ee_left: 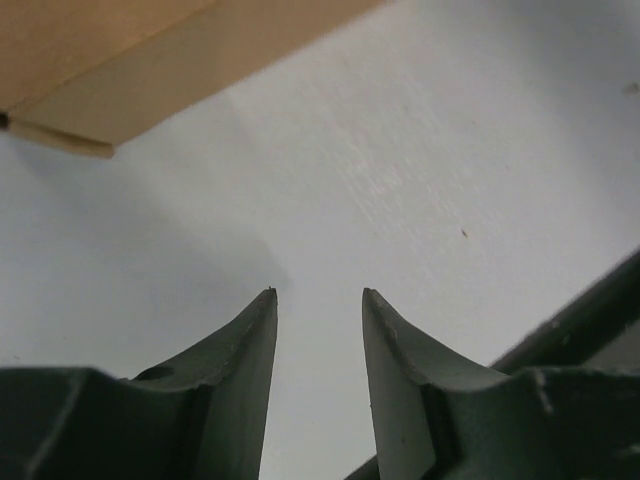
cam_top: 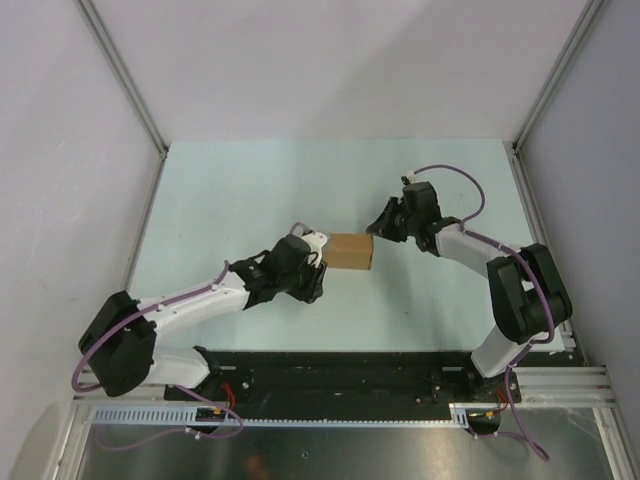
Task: Unpack the express box
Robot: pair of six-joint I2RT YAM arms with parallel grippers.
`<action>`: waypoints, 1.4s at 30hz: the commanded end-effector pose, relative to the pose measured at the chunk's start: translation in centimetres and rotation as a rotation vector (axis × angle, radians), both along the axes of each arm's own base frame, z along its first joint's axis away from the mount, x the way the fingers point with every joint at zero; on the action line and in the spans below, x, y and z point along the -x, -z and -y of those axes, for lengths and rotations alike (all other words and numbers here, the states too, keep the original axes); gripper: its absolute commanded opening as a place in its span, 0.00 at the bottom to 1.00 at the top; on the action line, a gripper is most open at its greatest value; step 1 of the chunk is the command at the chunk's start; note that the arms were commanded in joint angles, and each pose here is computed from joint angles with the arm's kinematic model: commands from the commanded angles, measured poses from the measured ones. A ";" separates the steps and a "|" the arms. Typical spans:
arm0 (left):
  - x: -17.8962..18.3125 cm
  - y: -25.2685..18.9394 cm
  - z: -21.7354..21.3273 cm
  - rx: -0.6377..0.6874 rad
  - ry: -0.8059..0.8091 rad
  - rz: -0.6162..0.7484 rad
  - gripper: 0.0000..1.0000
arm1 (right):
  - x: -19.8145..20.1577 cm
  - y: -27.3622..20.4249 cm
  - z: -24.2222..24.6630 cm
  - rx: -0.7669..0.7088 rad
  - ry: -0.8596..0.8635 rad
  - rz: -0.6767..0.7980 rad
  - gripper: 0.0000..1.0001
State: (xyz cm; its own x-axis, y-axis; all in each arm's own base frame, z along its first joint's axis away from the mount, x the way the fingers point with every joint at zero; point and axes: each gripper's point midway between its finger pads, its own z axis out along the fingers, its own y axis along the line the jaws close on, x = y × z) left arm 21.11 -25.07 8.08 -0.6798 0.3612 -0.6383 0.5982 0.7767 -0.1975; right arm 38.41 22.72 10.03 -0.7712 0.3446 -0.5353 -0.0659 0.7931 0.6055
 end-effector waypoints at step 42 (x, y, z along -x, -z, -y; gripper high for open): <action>-20.4 -3.8 -7.3 0.367 -0.569 0.055 0.65 | 6.3 -3.5 -6.4 0.198 -0.224 0.157 0.00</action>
State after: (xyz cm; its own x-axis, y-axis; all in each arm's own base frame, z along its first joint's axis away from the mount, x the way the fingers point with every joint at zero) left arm 40.64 -19.18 8.29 -0.7079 -0.2581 -0.6574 0.1361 0.8635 -0.4856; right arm 29.64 30.24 10.06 -0.8296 0.0816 -0.5524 -0.2647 0.8136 0.5177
